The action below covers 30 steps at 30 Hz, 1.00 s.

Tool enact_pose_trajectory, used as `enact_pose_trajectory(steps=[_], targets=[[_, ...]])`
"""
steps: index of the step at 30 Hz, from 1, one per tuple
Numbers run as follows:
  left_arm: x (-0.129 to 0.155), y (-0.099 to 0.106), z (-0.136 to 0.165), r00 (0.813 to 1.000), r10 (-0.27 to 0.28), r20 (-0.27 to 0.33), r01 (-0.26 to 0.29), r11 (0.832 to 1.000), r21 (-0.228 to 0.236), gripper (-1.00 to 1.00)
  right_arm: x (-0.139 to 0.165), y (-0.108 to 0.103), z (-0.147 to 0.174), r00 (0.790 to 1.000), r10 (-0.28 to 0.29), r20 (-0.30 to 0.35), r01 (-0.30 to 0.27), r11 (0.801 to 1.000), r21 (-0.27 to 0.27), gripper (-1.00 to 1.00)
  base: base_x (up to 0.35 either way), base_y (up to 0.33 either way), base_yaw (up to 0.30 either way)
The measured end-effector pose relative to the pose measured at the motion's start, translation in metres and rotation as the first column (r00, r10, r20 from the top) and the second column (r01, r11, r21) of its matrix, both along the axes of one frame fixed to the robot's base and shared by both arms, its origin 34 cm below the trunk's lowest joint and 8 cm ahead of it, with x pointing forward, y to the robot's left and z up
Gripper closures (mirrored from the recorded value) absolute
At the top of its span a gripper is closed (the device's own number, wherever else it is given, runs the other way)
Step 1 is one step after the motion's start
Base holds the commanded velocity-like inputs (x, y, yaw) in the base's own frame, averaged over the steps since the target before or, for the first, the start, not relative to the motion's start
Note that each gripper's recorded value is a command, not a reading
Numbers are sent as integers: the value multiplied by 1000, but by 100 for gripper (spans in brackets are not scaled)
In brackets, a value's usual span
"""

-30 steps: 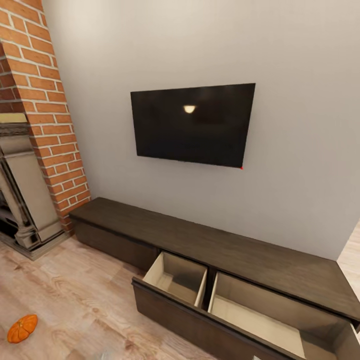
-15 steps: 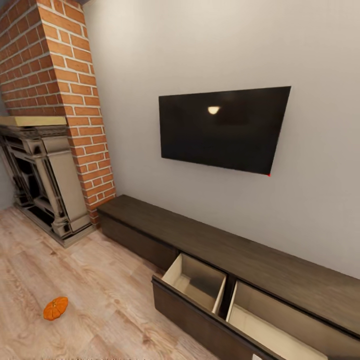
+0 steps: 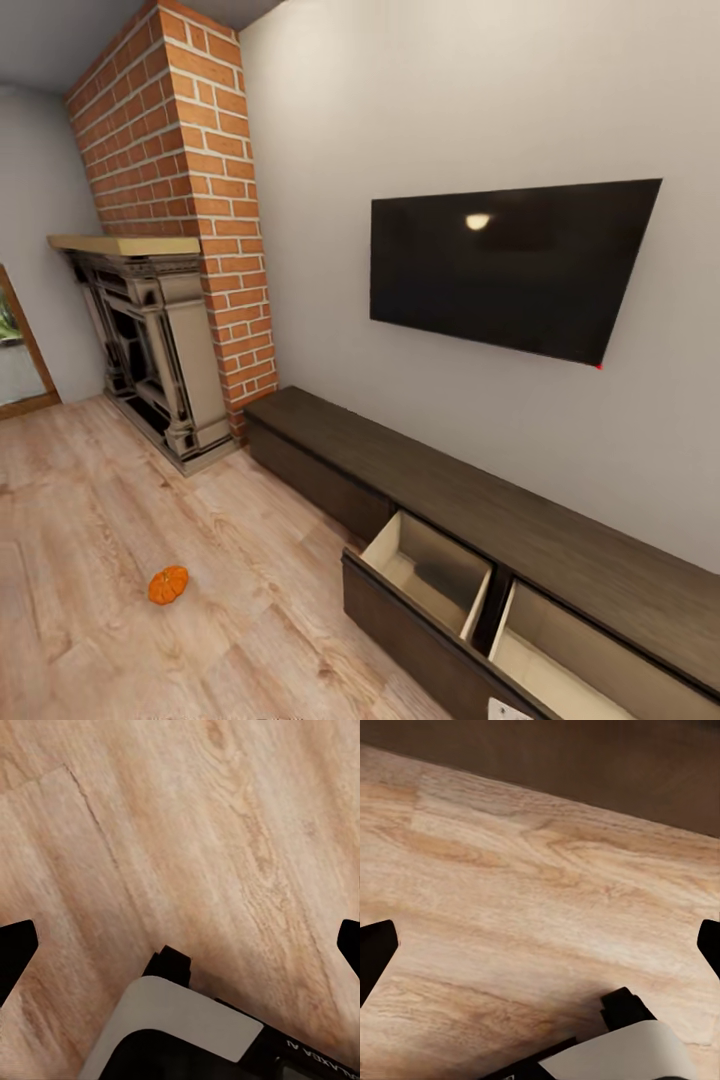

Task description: Place each of the two pumpkins and all three candles from the living room inside a cabinet in the living room (use any cabinet), then make sure every cabinet is closed, and position the cauldron so it is next to a table in the living room.

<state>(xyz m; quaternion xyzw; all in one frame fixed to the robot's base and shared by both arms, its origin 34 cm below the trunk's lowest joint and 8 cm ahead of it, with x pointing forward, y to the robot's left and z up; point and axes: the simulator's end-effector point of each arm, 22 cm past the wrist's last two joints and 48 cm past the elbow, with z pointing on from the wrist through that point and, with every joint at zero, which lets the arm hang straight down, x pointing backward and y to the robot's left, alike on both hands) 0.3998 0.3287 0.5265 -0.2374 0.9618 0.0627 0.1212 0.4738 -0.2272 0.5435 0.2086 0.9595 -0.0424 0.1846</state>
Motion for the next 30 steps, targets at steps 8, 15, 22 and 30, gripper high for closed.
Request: enact_pose_trajectory(steps=[8, 15, 22, 30], targets=[[13, 5, 11, 998, 20, 64, -21, 1000, 20, -100, 1, -2, 7, 1000, 1, 3, -1, 1000, -4, -100, -1, 0, 292], [14, 6, 11, 997, 22, 70, -24, 1000, 21, -100, 4, -1, 8, 1000, -4, 19, 4, 1000, -7, -100, 0, 0, 292], [14, 3, 10, 998, 18, 68, -18, 1000, 12, -100, 4, -3, 8, 1000, -4, 21, 5, 1000, -9, -100, 0, 0, 292], [16, -5, 8, 996, -3, 87, 6, 999, -37, -100, 4, -2, 8, 1000, -3, 21, 3, 1000, -8, -100, 0, 0, 292]])
